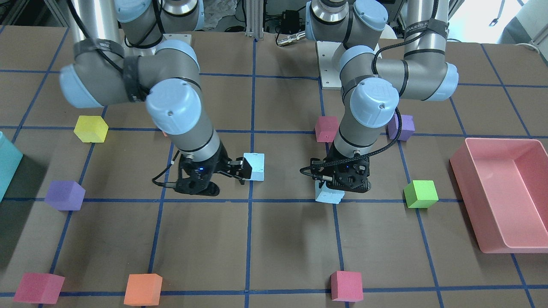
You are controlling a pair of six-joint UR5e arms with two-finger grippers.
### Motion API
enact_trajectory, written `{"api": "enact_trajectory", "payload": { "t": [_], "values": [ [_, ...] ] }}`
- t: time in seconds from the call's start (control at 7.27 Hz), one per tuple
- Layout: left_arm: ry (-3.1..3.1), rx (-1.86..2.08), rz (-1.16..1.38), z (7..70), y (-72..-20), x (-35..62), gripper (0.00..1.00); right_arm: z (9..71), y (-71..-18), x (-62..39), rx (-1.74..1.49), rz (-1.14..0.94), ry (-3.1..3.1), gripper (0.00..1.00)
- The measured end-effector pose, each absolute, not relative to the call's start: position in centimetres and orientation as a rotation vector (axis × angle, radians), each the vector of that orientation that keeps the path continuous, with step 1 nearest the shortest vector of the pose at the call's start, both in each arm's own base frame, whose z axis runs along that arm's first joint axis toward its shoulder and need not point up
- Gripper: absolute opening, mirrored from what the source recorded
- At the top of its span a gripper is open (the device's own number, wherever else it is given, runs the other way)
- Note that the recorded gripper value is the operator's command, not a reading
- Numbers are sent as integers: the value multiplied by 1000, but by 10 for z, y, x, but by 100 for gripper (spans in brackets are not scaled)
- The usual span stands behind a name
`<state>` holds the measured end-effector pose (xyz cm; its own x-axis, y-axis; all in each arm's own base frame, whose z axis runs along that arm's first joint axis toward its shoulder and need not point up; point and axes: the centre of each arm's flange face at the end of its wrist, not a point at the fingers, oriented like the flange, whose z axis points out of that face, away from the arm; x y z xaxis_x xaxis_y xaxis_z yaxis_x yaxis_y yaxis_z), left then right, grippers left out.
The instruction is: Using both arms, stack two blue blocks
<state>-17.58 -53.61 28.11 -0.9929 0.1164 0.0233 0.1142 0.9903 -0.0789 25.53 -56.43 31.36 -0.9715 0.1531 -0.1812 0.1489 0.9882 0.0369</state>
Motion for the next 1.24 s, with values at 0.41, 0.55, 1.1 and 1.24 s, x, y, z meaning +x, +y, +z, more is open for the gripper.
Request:
{"api": "enact_trajectory", "payload": {
  "t": [0.41, 0.55, 1.1, 1.24],
  "values": [
    [-3101, -113, 106, 299, -494, -261, 12, 394, -573, 150, 150, 73, 3044, 100],
    [-3096, -65, 99, 298, -482, -290, 12, 420, -571, 138, 138, 119, 3067, 100],
    [-3098, -4, 33, 272, -452, -356, 12, 493, -551, 130, 136, 188, 3078, 100],
    [-3102, -7, 19, 266, -451, -360, 13, 499, -547, 130, 137, 193, 3080, 100]
  ]
}}
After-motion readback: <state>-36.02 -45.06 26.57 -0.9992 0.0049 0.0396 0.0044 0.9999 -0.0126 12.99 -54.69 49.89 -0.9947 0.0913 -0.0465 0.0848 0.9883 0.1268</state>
